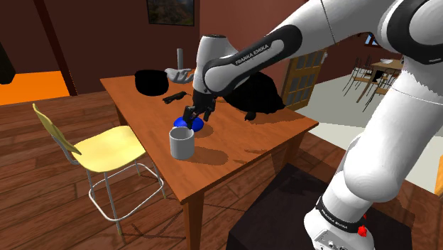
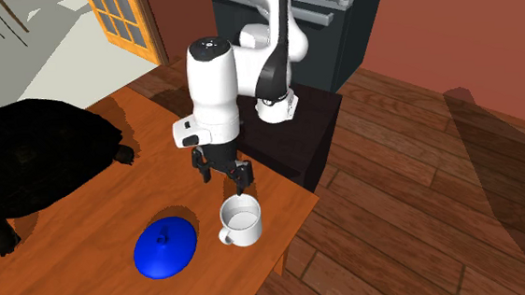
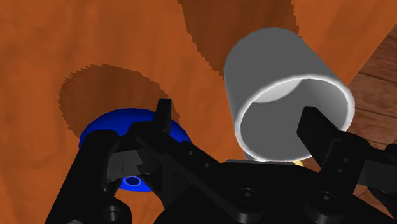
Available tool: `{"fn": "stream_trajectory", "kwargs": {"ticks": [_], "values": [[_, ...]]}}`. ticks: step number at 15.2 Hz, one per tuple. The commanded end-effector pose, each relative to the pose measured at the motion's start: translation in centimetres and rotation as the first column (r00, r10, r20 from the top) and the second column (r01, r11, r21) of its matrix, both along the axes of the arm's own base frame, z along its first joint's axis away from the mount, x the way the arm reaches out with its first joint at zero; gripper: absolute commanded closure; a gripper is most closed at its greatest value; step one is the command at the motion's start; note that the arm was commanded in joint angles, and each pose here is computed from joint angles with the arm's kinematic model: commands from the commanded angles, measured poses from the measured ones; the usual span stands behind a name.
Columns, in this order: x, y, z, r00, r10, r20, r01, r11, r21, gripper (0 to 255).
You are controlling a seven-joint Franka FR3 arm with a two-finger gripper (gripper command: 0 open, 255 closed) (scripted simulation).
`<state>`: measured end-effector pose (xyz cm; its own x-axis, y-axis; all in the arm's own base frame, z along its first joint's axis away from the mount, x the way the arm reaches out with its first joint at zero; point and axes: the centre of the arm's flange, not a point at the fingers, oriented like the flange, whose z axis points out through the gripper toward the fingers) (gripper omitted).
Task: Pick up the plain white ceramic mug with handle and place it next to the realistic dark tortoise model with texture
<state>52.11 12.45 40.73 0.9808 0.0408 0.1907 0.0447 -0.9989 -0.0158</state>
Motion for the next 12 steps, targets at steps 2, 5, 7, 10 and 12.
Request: {"fn": "stream_trajectory", "kwargs": {"ticks": [2, 5, 7, 10, 12], "values": [[2.2, 1.3, -2.1, 1.0, -0.003, 0.004, 0.003, 1.0, 0.004, 0], [2.5, 1.3, -3.7, 1.0, -0.003, 0.004, 0.003, 1.0, 0.004, 0], [2.7, 1.4, -4.7, 1.0, -0.003, 0.004, 0.003, 1.0, 0.004, 0], [3.0, 1.4, -6.1, 1.0, -0.003, 0.004, 0.003, 1.0, 0.004, 0], [3.0, 1.4, -6.1, 1.0, -0.003, 0.004, 0.003, 1.0, 0.004, 0]]}}
